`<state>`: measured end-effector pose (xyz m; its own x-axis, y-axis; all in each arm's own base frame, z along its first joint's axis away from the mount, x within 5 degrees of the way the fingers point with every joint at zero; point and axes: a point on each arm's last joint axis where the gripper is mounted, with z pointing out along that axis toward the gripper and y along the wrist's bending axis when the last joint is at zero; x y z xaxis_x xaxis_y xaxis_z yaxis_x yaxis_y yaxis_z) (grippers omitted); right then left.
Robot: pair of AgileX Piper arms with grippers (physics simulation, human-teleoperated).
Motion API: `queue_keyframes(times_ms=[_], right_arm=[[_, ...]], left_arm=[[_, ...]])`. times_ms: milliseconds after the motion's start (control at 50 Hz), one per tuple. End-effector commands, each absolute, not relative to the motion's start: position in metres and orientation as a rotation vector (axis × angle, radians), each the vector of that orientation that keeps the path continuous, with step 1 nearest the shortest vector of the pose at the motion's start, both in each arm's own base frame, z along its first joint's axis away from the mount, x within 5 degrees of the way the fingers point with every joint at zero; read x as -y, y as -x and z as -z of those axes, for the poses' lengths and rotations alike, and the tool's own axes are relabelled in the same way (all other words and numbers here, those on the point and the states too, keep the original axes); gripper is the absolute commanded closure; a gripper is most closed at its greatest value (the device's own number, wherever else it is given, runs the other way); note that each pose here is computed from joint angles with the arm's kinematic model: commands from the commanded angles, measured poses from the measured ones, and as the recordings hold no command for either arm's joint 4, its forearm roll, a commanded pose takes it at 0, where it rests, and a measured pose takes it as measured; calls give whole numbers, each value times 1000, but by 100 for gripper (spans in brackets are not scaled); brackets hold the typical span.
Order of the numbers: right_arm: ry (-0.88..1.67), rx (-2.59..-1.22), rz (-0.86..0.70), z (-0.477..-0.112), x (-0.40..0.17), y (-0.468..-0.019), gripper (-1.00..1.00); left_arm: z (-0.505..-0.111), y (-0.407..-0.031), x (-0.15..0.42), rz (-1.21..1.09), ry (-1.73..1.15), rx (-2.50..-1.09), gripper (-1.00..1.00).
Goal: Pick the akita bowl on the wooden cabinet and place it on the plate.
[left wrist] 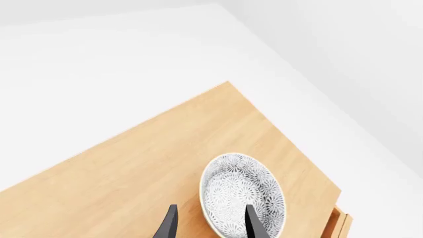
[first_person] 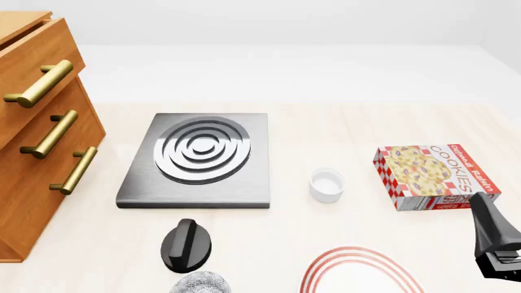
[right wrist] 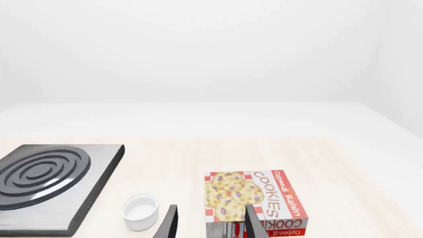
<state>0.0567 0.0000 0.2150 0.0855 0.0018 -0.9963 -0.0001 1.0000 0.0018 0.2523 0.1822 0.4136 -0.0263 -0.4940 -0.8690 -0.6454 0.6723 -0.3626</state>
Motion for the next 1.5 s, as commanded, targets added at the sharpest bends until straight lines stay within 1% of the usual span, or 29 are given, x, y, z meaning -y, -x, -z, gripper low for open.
queue_keyframes(times_ms=[20,500,520,580,820,960,1200,1500], right_arm=[[-1,-1485,-2,-215,0,-57,-100],[-1,-1485,-1,-215,0,-57,-100],[-1,-1485,-1,-215,0,-57,-100],[-2,-1485,-2,-215,0,-57,-100],[-1,-1485,-1,-215,0,-57,-100],[-1,-1485,-1,-215,0,-57,-100],[-1,-1485,-1,-215,0,-57,-100],[-1,-1485,-2,-215,0,-57,-100]], left_arm=[[-407,-258,-184,-142,950,-1689,-100],[-396,-272,-189,-132,949,-1711,-100],[-398,-271,-191,-142,949,-1709,100],[-405,-269,-187,-135,935,-1693,100],[-403,-268,-179,-62,1007,-1666,100],[-413,-263,-167,-12,1021,-1642,100],[-439,-249,-145,64,1021,-1580,100],[-467,-232,-121,121,979,-1542,100]])
